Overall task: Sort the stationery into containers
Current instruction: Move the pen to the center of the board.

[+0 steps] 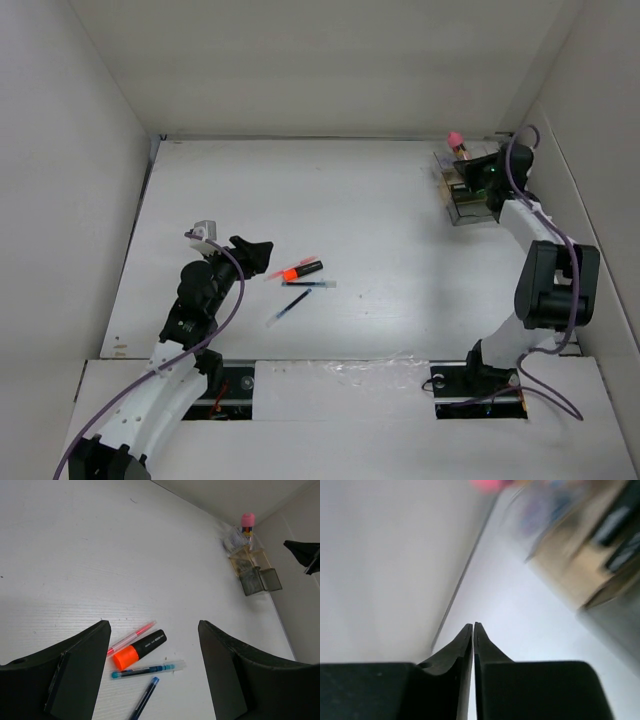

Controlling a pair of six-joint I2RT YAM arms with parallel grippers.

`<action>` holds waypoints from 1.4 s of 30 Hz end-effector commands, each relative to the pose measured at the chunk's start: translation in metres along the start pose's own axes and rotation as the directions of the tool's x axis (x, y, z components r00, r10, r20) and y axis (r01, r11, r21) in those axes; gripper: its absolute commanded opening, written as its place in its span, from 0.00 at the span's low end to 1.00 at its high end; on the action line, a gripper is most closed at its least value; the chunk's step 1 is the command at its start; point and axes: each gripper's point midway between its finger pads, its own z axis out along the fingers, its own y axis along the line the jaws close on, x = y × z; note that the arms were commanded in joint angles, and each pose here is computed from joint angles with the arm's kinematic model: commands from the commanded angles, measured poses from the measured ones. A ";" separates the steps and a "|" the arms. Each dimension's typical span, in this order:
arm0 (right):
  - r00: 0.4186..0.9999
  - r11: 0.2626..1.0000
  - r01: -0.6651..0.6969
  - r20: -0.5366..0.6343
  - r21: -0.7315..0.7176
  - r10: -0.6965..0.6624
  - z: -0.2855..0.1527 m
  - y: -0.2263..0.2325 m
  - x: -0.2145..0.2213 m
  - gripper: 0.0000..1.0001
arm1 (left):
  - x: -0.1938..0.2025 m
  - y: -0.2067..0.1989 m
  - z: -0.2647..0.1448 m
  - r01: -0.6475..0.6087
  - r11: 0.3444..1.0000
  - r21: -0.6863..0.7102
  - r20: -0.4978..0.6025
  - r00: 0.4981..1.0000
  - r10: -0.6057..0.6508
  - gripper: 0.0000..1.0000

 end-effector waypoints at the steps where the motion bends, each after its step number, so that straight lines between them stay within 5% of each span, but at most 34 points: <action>1: 0.970 0.953 0.210 -0.078 -0.219 -0.232 -0.036 0.061 0.063 0.08 | -0.008 -0.008 0.001 -0.017 0.999 0.037 0.034 0.999 0.016 0.67; 4: 0.900 0.896 0.308 -0.206 -0.319 -0.383 -0.062 0.067 0.143 0.00 | -0.007 -0.005 0.001 -0.017 1.000 0.022 0.032 0.999 0.016 0.67; 9: 0.665 0.772 0.472 -0.403 -0.427 -0.629 -0.114 0.040 0.273 0.00 | -0.009 -0.005 -0.002 -0.017 1.000 0.019 0.043 0.999 0.016 0.67; 13: 0.446 0.594 0.681 -0.401 -0.428 -0.800 -0.148 0.004 0.331 0.14 | -0.018 -0.009 -0.005 -0.018 0.999 0.028 0.074 0.997 0.016 0.67; 16: 0.360 0.507 0.767 -0.390 -0.393 -0.848 -0.156 -0.020 0.354 0.30 | -0.016 -0.008 -0.005 -0.017 1.000 0.023 0.067 0.998 0.016 0.67; 21: 0.302 0.451 0.815 -0.398 -0.364 -0.867 -0.143 -0.032 0.370 0.56 | -0.017 -0.007 -0.006 -0.017 1.000 0.015 0.072 0.997 0.016 0.67; 25: 0.203 0.358 0.859 -0.398 -0.365 -0.894 -0.137 -0.039 0.390 0.65 | -0.021 -0.007 -0.008 -0.016 1.000 0.006 0.081 0.997 0.015 0.67; 38: -0.026 0.170 0.891 -0.421 -0.421 -0.907 -0.134 -0.074 0.432 0.70 | -0.028 -0.005 -0.010 -0.023 1.000 -0.012 0.106 0.994 0.024 0.67; 42: -0.045 0.158 0.892 -0.431 -0.424 -0.901 -0.136 -0.081 0.435 0.75 | -0.028 -0.005 -0.010 -0.023 1.000 -0.012 0.106 0.994 0.024 0.67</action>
